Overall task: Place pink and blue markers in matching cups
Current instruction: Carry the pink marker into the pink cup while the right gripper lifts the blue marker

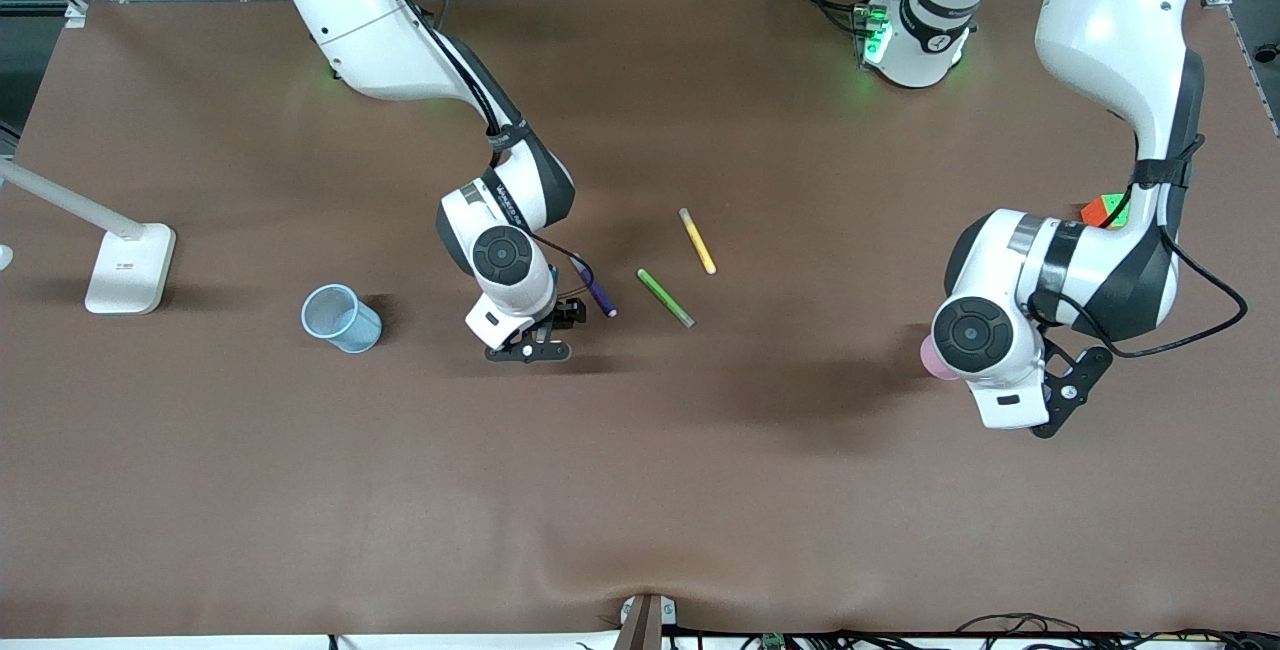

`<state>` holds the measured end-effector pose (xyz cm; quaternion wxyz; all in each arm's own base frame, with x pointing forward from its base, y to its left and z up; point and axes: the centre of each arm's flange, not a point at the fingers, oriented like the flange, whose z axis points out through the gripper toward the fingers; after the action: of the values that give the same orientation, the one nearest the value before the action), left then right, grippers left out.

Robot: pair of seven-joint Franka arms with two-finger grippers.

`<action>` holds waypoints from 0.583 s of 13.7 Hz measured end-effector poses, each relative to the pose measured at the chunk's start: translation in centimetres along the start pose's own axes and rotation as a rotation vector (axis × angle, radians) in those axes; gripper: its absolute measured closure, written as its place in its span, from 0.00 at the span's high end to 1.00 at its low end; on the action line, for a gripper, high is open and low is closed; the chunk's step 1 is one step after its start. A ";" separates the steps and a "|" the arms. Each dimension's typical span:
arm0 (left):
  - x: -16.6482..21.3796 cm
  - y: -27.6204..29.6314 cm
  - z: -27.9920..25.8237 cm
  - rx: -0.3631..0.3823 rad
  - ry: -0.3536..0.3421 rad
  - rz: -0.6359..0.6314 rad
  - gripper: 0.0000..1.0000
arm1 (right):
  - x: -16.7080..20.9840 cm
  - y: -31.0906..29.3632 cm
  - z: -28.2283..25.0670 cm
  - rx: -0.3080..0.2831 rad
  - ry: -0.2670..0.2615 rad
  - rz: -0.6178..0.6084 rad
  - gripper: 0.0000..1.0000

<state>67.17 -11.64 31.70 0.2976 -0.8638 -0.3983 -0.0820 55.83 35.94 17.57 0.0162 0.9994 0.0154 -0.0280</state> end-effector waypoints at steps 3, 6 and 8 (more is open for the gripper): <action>-0.1 0.1 0.2 0.003 -0.002 -0.024 0.16 | 0.0 0.0 0.0 0.000 0.000 0.000 0.78; -0.2 0.3 0.6 0.008 -0.005 -0.024 0.16 | 0.2 -0.2 -0.4 0.007 0.009 -0.001 0.41; -0.3 0.4 0.9 0.011 -0.006 -0.030 0.16 | 0.2 -0.2 -0.5 0.008 0.012 -0.001 0.19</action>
<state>67.16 -11.50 30.74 0.2998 -0.8563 -0.4126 -0.0816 56.09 36.20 18.00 0.0120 0.9996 0.0158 -0.0220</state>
